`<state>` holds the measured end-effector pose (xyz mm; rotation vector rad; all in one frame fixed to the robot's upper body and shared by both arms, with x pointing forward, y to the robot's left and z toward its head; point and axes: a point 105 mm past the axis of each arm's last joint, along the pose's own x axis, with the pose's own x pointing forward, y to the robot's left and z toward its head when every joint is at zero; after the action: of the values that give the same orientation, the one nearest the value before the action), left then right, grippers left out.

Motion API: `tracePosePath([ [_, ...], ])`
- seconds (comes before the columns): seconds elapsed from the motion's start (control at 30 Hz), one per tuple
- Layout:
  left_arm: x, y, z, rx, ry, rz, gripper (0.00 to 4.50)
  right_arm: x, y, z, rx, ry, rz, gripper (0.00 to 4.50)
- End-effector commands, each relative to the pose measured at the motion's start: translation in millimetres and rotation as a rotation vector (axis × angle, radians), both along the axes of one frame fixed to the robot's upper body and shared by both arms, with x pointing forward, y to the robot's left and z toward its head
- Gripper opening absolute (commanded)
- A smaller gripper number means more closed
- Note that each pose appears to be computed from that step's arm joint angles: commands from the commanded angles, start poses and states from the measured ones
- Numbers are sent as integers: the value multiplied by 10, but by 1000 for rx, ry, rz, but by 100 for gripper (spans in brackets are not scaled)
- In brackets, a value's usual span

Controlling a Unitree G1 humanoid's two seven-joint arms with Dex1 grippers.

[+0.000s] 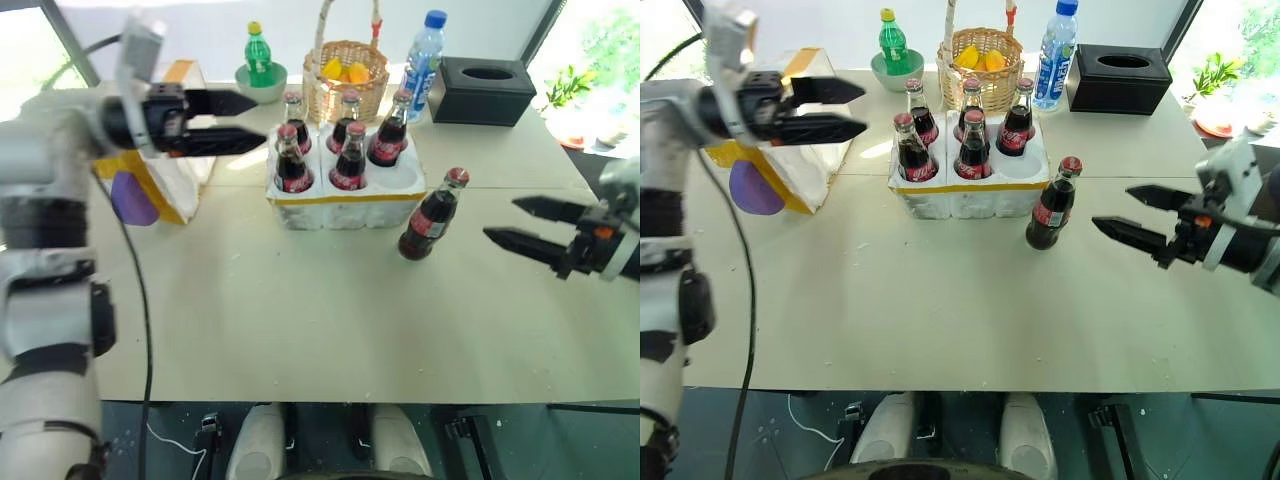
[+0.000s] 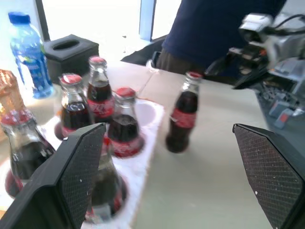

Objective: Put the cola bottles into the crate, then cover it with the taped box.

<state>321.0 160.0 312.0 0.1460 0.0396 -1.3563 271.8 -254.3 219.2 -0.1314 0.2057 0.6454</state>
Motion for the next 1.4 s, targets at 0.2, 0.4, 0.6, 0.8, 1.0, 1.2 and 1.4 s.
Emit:
tracePosePath([
  [0.2, -280, -125, -346, 112, -19, -2, 448, 188, 205, -398, 103, -14, -119, 450],
  [0.4, -310, -199, -416, 106, -21, -1, 448, 420, 332, -494, 168, -19, -146, 450],
  [0.6, -299, -227, -432, 103, -31, 2, 448, 635, 511, -503, 221, -23, -118, 450],
  [0.8, -260, -228, -408, 101, -48, 14, 448, 823, 683, -567, 263, -16, -106, 450],
  [1.0, -263, -216, -381, 95, -59, 30, 450, 742, 724, -314, 264, -80, -46, 285],
  [1.2, -225, -152, -380, 78, -63, 77, 450, 502, 897, 377, 309, -183, 137, 285],
  [1.4, -203, -181, -371, 70, -77, 83, 450, 849, 1083, 739, 330, -261, 102, 285],
])
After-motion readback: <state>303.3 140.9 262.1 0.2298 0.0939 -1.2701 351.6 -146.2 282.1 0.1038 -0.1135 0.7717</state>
